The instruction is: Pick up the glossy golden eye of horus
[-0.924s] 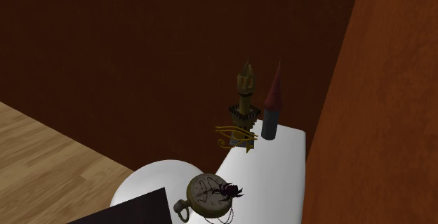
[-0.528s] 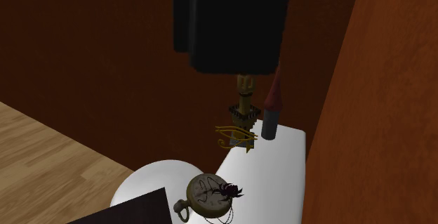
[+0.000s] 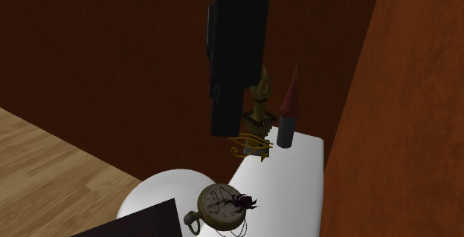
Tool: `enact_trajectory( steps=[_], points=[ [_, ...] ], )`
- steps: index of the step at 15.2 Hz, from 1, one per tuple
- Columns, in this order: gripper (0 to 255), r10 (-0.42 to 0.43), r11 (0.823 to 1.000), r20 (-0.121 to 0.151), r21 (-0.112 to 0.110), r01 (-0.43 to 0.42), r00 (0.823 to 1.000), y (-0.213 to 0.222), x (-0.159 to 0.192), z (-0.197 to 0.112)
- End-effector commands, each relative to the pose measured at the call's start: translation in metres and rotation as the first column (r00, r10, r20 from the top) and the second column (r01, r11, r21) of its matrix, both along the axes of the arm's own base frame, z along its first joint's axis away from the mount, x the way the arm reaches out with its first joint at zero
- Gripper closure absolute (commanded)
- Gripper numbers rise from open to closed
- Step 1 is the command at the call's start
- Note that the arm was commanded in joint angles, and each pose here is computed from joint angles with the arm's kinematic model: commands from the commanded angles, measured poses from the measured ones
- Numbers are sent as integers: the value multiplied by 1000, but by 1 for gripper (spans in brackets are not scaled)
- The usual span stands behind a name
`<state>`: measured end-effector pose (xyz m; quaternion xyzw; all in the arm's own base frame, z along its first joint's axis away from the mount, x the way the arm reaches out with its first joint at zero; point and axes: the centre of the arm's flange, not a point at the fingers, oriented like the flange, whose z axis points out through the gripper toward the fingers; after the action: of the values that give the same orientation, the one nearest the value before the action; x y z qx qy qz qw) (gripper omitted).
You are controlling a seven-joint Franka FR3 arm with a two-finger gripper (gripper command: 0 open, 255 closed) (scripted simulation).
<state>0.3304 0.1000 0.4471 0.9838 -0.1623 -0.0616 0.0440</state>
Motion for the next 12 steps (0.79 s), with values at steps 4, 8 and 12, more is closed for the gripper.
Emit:
enact_trajectory(
  steps=[4, 8, 12],
  points=[
    [0, -107, 994, 8, 16, 106, 994, 40, 28, -43],
    [0, -188, 982, 12, 29, 188, 982, 69, 52, -76],
    [0, -269, 963, 15, 41, 268, 963, 97, 78, -109]
  ],
)
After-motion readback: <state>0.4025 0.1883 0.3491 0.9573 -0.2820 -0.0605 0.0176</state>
